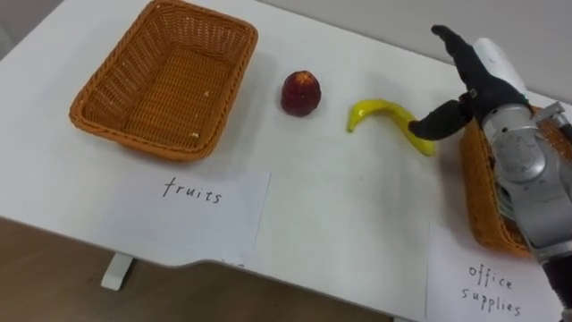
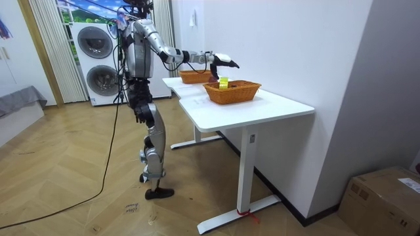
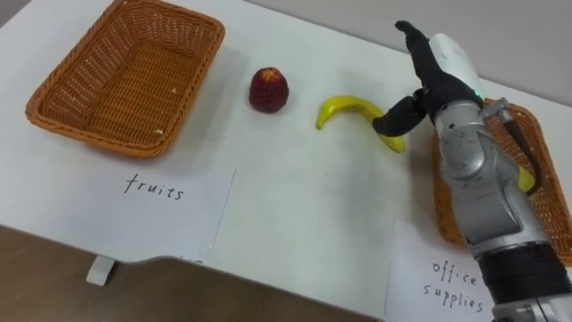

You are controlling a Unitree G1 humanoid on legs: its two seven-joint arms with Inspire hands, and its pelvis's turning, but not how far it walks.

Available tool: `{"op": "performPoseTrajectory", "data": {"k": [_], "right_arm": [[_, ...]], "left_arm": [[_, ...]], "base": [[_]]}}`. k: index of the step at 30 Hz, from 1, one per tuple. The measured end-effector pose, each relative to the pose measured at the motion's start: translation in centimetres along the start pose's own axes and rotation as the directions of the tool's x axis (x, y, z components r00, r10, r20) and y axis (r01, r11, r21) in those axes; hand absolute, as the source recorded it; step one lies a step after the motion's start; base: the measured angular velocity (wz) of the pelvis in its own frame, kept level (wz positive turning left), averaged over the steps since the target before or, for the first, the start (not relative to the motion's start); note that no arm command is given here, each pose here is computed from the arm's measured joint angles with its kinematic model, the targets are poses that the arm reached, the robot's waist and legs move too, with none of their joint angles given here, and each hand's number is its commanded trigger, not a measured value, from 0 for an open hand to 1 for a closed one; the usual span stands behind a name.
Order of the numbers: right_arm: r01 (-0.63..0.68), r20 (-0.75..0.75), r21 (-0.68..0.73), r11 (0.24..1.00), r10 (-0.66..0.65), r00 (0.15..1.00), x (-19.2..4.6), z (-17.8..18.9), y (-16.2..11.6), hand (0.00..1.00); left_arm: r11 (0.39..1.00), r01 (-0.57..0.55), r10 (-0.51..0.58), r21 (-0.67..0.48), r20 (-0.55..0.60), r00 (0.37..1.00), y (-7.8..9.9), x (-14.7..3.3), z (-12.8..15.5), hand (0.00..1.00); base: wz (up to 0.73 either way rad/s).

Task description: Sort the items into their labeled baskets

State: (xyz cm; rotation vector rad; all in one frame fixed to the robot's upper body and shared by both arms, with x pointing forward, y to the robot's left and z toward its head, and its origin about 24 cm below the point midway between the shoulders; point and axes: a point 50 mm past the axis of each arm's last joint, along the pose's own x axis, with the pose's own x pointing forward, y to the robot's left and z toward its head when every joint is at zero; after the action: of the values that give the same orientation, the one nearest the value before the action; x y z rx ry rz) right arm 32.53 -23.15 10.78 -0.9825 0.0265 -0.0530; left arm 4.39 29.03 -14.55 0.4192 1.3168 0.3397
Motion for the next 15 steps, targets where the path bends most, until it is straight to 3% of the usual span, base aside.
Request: {"op": "performPoseTrajectory", "data": {"k": [7, 15], "right_arm": [[-0.036, -0.041, -0.145, 0.989, 0.03, 0.999, 0.4, -0.7, 1.3, 0.0], [-0.104, -0.15, -0.184, 0.977, 0.077, 0.986, 1.5, -2.6, 2.2, 0.0]], "left_arm": [[1.0, -0.002, 0.002, 0.002, 0.0, 1.0, 0.0, 0.0, 0.4, 0.0], [1.0, -0.006, 0.007, -0.007, 0.04, 0.999, 0.3, 0.2, 2.0, 0.0]], "base": [[0.1], [0.12]]}}
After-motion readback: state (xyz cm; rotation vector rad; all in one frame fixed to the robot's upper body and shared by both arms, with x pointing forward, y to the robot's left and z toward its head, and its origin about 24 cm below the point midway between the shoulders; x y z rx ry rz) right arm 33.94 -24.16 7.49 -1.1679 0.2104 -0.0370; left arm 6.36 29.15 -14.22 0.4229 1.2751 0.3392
